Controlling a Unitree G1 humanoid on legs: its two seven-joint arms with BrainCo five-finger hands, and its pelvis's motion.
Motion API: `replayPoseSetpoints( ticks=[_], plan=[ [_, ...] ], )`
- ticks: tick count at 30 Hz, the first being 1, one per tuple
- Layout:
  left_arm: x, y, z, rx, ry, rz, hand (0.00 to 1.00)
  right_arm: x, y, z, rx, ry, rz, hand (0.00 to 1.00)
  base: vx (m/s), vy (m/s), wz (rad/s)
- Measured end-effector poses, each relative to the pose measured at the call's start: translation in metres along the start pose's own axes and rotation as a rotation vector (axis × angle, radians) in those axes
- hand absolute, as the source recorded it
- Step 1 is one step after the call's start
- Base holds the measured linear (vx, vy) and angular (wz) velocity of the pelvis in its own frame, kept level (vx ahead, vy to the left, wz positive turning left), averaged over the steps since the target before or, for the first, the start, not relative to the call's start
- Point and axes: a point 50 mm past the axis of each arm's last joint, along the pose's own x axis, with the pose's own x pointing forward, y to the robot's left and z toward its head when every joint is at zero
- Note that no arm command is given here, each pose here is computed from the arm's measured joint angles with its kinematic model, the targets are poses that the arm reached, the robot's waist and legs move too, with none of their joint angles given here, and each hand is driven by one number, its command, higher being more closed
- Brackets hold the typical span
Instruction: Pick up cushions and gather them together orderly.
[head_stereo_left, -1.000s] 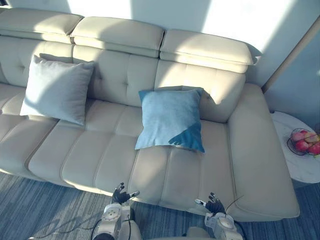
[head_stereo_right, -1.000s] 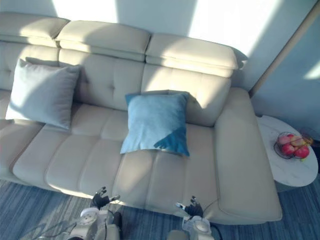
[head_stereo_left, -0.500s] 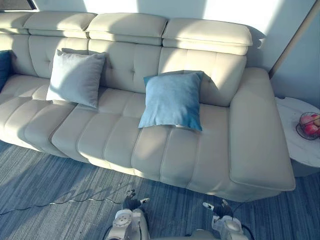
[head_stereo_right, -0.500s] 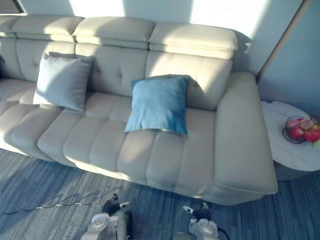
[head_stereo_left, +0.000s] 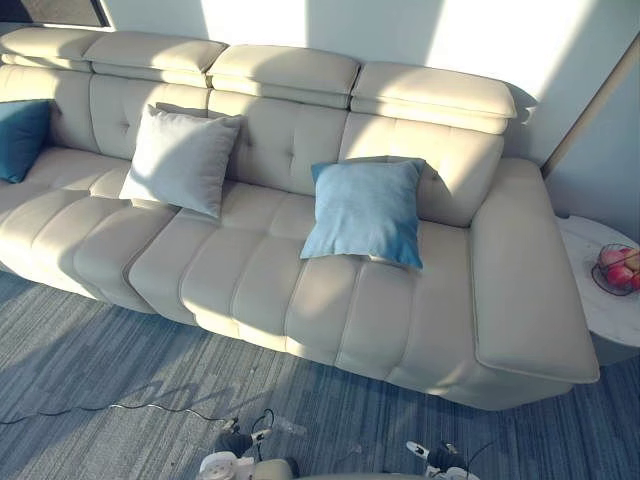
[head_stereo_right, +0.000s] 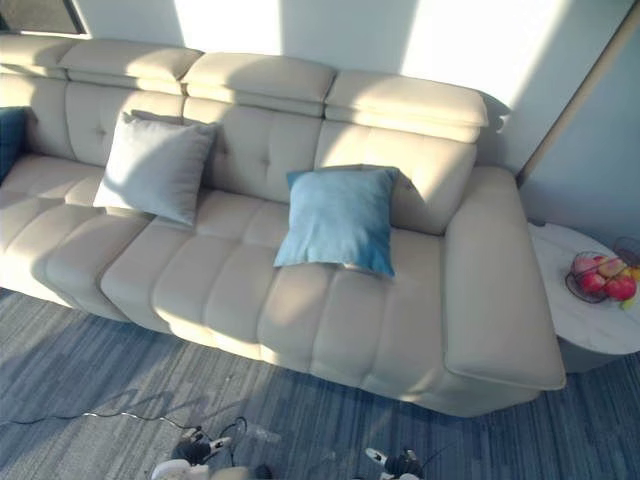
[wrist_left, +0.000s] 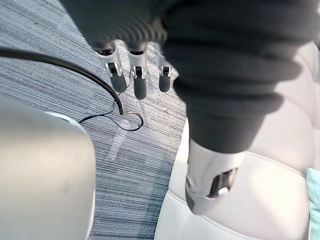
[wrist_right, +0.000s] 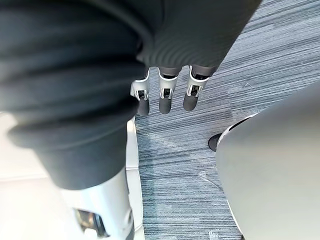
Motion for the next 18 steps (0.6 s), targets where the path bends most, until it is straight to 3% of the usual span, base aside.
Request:
replayPoseSetpoints(
  ticks=[14, 18],
  plan=[
    [0.000, 0.010, -0.010, -0.026, 0.053, 0.029, 0.00, 0.002, -0.014, -0.001, -0.023, 0.021, -0.031, 0.00, 0.00, 0.001, -0.05],
    [-0.001, 0.012, -0.013, -0.102, 0.067, 0.058, 0.00, 0.001, -0.014, -0.004, -0.034, 0.028, -0.030, 0.00, -0.04, -0.024, -0.01]
  ],
)
